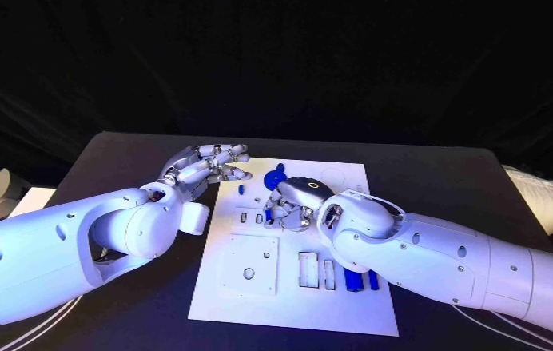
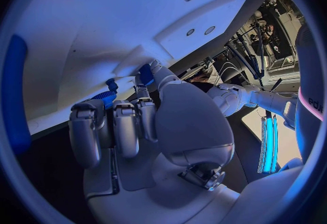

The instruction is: Assemble the parts on the task board

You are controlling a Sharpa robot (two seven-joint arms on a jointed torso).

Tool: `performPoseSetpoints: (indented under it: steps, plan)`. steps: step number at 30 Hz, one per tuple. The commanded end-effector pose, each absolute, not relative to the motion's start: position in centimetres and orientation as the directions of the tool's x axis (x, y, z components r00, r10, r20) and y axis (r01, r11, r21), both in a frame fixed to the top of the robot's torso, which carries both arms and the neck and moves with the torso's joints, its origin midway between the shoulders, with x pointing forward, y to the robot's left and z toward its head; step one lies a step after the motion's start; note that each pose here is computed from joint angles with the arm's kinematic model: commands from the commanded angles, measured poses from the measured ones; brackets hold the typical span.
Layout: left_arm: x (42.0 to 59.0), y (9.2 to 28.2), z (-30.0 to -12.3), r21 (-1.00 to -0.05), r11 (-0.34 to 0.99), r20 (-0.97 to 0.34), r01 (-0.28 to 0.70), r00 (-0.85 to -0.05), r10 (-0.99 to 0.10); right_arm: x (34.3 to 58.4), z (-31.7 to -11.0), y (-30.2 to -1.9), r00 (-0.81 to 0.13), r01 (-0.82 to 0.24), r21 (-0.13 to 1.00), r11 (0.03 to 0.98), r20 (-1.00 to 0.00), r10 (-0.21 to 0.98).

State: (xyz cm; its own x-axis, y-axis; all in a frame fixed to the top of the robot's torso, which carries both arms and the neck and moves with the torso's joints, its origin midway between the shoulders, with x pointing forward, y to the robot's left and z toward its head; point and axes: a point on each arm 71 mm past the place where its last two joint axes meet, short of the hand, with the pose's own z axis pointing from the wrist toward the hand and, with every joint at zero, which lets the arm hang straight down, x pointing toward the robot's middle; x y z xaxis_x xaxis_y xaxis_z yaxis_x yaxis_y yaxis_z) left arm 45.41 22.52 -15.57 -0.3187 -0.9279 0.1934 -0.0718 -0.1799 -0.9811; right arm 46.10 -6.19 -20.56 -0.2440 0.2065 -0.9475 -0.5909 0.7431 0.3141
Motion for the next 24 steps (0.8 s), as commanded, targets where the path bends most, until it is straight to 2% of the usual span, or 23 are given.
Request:
performPoseSetpoints:
  steps: [1, 14, 20, 24]
  plan:
    - [45.3, 22.3, -15.4, -0.979, -0.192, 0.203, -0.065, -0.334, -0.920, 46.0, -21.8, -6.5, -0.280, -0.562, 0.275, 0.780, -0.950, 0.134]
    - [45.4, 22.4, -15.4, -0.980, -0.189, 0.201, -0.069, -0.331, -0.922, 46.0, -21.5, -6.5, -0.250, -0.561, 0.285, 0.777, -0.953, 0.169]
    - [45.4, 22.4, -15.5, -0.979, -0.189, 0.201, -0.069, -0.331, -0.922, 45.9, -20.8, -6.4, -0.206, -0.576, 0.314, 0.755, -0.949, 0.238]
    - [45.4, 22.3, -15.5, -0.979, -0.189, 0.202, -0.071, -0.331, -0.922, 45.4, -20.1, -6.3, -0.178, -0.622, 0.348, 0.701, -0.935, 0.307]
